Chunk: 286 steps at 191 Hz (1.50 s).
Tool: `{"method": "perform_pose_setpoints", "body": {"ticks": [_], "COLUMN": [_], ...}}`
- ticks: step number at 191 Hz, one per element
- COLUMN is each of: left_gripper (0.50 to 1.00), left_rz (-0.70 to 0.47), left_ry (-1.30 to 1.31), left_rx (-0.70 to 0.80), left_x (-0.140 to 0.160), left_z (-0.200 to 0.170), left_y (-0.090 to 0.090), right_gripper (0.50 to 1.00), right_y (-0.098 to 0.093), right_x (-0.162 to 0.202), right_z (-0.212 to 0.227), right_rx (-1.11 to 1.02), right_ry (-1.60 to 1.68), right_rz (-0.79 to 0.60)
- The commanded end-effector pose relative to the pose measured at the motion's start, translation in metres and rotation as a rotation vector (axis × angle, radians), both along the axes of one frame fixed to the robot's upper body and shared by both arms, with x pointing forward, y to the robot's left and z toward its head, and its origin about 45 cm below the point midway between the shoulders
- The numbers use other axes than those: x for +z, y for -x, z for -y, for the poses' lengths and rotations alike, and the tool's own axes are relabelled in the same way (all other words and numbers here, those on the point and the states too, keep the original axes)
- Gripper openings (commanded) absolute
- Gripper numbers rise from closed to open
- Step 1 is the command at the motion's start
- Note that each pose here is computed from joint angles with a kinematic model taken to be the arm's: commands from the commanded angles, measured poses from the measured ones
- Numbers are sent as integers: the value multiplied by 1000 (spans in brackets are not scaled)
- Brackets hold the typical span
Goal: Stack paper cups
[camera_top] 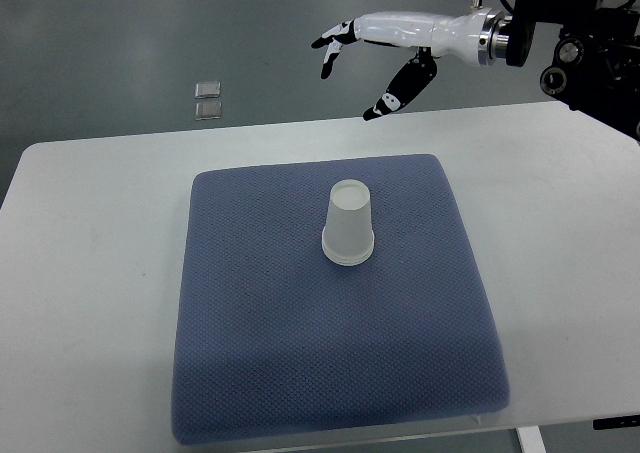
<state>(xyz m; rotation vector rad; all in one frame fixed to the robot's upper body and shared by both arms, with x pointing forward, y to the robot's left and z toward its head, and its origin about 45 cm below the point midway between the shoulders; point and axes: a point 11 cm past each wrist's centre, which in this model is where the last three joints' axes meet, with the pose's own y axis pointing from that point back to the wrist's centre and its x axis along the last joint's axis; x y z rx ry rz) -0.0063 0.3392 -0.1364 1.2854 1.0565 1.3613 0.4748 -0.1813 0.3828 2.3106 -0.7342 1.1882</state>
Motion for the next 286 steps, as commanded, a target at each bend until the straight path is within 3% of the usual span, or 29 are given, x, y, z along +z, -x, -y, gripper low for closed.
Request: {"method": "perform_pose_setpoints", "body": {"ticks": [1, 43, 70, 132, 213, 286], "left_gripper": [1000, 1000, 1000, 1000, 1000, 1000], "left_rz": [-1, 0, 0, 0, 0, 0], "left_ry": [0, 0, 0, 0, 0, 0], "left_rx": [0, 0, 0, 0, 0, 0], "left_x": [0, 0, 0, 0, 0, 0], "left_z": [0, 0, 0, 0, 0, 0], "left_y": [0, 0, 0, 0, 0, 0], "right_gripper": [913, 913, 913, 913, 913, 913], "right_y": [-14, -35, -45, -50, -28, -26], "right_x": [12, 37, 26, -58, -136, -143], "right_z": [20, 57, 89, 117, 85, 88], "right_rx": [-106, -284, -455, -791, -821, -839], "right_ry": [-218, -822, -1088, -1469, -1361, -1358], "right_rz": [-87, -276, -327, -498, -580, -579]}}
